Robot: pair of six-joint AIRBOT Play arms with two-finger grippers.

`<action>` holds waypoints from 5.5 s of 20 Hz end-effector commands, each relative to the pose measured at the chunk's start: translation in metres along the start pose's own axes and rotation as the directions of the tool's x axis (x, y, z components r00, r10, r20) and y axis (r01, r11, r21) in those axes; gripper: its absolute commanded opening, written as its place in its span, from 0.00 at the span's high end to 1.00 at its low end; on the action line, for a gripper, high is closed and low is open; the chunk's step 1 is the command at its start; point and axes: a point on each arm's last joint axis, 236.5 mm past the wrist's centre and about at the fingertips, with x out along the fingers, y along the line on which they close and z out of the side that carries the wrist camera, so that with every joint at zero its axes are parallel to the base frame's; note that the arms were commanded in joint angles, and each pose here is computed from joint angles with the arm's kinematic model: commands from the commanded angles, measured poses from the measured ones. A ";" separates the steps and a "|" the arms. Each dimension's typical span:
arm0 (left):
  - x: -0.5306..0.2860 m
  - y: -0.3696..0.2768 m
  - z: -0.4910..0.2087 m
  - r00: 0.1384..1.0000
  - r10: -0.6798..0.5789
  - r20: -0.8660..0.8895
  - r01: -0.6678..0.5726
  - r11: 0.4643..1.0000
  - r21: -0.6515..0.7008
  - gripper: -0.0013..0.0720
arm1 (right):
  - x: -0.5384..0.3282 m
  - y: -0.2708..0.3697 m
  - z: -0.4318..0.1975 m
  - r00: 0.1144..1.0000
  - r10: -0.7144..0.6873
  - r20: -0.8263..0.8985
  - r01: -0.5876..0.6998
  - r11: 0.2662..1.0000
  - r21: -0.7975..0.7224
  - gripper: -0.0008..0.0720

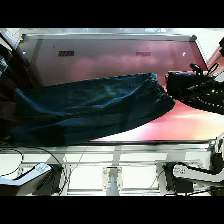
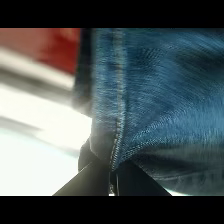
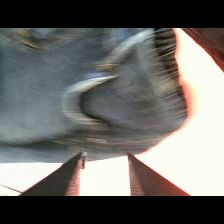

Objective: Fold the clothes and pants, and hang the long-sleeved shirts on hangers.

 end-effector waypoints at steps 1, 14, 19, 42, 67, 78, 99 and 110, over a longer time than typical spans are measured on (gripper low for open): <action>-0.074 0.061 0.044 0.952 0.261 0.163 -0.197 0.924 -0.327 0.95 | -0.001 -0.015 -0.016 0.996 -0.066 -0.067 0.058 0.991 -0.118 0.51; -0.081 0.027 0.067 0.955 0.219 0.201 -0.183 0.966 -0.182 0.95 | 0.073 0.063 -0.045 0.926 0.332 -0.181 -0.373 0.883 -0.285 0.51; -0.080 0.026 0.064 0.958 0.214 0.189 -0.180 0.967 -0.181 0.95 | 0.113 0.067 -0.054 0.924 0.273 -0.268 -0.356 0.869 -0.343 0.51; -0.079 0.026 0.064 0.959 0.214 0.188 -0.181 0.967 -0.178 0.95 | 0.092 0.033 -0.024 0.934 0.222 -0.278 -0.315 0.881 -0.354 0.52; -0.062 0.024 0.057 0.974 0.189 0.128 -0.168 0.973 -0.158 0.95 | 0.100 0.029 -0.104 0.828 0.311 -0.467 -0.434 0.883 -0.180 0.57; -0.062 0.024 0.056 0.975 0.186 0.125 -0.167 0.975 -0.148 0.95 | 0.083 0.004 -0.073 0.902 0.246 -0.356 -0.333 0.919 -0.211 0.57; -0.062 0.023 0.056 0.975 0.185 0.123 -0.167 0.975 -0.147 0.95 | 0.084 0.023 -0.044 0.922 0.208 -0.327 -0.322 0.882 -0.345 0.57; -0.062 0.023 0.056 0.975 0.185 0.122 -0.166 0.975 -0.147 0.95 | 0.080 0.033 -0.036 0.920 0.237 -0.313 -0.345 0.868 -0.357 0.57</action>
